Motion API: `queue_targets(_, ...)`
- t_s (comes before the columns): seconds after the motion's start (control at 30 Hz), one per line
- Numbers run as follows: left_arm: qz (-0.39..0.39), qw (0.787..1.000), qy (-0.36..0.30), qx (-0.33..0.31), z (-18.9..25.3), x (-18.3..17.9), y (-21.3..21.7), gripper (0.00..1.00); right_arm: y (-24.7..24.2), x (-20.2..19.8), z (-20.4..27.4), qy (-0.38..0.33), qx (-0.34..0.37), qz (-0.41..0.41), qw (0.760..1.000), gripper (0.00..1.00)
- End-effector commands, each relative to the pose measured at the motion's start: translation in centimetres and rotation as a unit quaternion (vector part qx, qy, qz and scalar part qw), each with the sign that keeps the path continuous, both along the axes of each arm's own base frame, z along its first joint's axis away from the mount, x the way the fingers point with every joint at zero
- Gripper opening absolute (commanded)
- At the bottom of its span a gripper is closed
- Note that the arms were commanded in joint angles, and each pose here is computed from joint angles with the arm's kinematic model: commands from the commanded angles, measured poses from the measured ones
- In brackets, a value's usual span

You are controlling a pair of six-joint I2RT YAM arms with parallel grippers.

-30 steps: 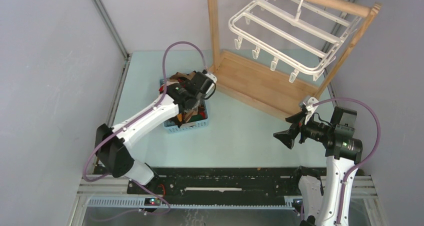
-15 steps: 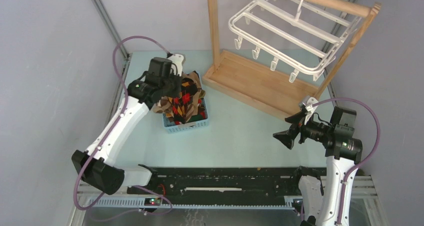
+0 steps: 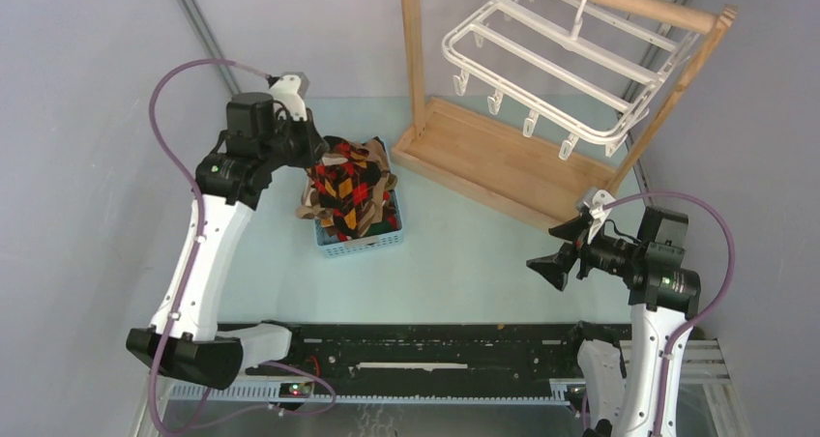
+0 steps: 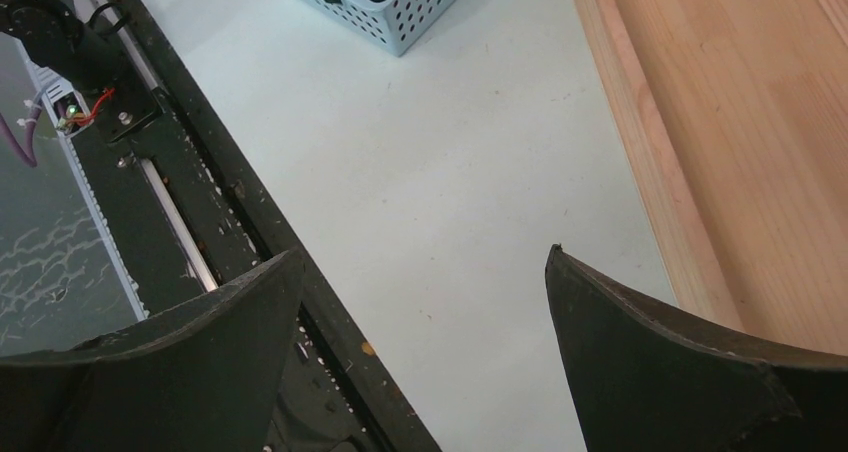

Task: Clip the socks to the hanger
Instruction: Pick up the sock from the bin.

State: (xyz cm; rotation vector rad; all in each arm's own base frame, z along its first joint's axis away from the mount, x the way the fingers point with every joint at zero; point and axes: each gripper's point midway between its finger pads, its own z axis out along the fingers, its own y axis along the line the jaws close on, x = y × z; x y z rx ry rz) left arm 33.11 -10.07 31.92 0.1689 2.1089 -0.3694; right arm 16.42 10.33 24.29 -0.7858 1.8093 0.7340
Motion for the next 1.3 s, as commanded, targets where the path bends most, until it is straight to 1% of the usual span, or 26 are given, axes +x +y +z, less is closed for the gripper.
queue_targets(0.0,-0.012,0.994,-0.103,-0.045,7.8,-1.2,-0.5,0.0,0.7,-0.4,1.9,-0.053,-0.004,0.027,0.998,1.0)
queue_targets(0.17,0.0,0.984,-0.167,-0.057,12.1,-2.0,0.1,0.0,1.0,-0.6,2.4,-0.073,-0.006,0.036,0.997,1.0)
queue_targets(0.27,-0.02,0.978,-0.19,-0.083,14.1,-2.6,-0.8,0.0,1.2,-0.7,2.7,-0.085,-0.008,0.041,0.995,1.0)
queue_targets(0.37,-0.084,0.97,-0.189,-0.129,15.2,-3.8,-3.2,0.0,1.6,-1.2,3.2,-0.107,-0.011,0.054,0.993,1.0)
queue_targets(0.5,-0.181,0.947,-0.153,-0.217,15.6,-5.8,-7.3,0.0,2.6,-2.6,4.1,-0.162,-0.015,0.094,0.982,1.0)
queue_targets(0.6,-0.223,0.94,-0.125,-0.228,14.2,-7.0,-10.0,0.0,3.2,-3.3,4.7,-0.186,-0.011,0.118,0.975,1.0)
queue_targets(0.8,-0.282,0.935,-0.07,-0.205,9.9,-8.8,-16.0,0.0,3.6,-3.7,4.9,-0.189,-0.007,0.13,0.973,1.0)
queue_targets(1.0,-0.301,0.932,-0.02,-0.202,5.6,-9.5,-21.9,0.0,3.9,-4.3,4.7,-0.18,0.0,0.142,0.973,1.0)
queue_targets(1.1,-0.308,0.931,-0.006,-0.196,4.1,-9.8,-24.9,0.0,3.8,-3.9,4.8,-0.174,0.0,0.13,0.976,0.99)
queue_targets(1.27,-0.321,0.931,0.022,-0.173,1.8,-10.5,-28.7,0.0,3.2,-2.2,5.1,-0.181,-0.012,0.073,0.981,0.98)
